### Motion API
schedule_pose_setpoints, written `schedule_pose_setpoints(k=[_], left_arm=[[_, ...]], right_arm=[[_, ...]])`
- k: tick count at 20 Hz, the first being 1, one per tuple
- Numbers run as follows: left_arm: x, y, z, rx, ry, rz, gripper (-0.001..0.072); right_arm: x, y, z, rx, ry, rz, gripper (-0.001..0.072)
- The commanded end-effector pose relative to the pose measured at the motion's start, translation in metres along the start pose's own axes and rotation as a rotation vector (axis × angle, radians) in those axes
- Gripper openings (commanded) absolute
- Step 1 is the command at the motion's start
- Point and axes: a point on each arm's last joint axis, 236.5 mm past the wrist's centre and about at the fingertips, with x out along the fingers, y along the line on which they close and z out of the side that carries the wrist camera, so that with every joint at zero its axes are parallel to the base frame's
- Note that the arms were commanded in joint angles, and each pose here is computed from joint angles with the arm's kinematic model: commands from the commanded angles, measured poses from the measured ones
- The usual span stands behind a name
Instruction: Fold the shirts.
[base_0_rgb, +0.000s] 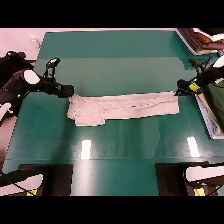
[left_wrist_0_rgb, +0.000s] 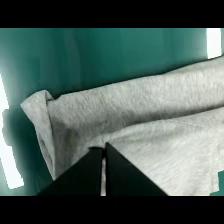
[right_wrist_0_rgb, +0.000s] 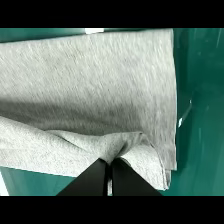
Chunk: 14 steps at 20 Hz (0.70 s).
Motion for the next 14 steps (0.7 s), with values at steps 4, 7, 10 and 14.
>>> schedule_pose_setpoints(k=[4,7,10,14], left_arm=[[-0.002,0.002,0.026,-0.067,-0.09,0.006,0.0613],[-0.012,-0.006,0.025,-0.061,-0.057,-0.008,0.0336],[-0.013,-0.023,0.021,-0.104,-0.032,-0.079,0.0023],[-0.012,-0.057,0.027,-0.119,-0.059,-0.176,0.0022]], right_arm=[[0.006,-0.002,0.019,-0.022,-0.008,0.028,0.0387],[-0.002,-0.019,0.009,-0.015,0.006,0.098,0.0388],[0.009,-0.047,-0.013,0.123,0.014,0.231,0.0583],[0.042,-0.063,-0.034,0.264,0.018,0.391,0.0567]])
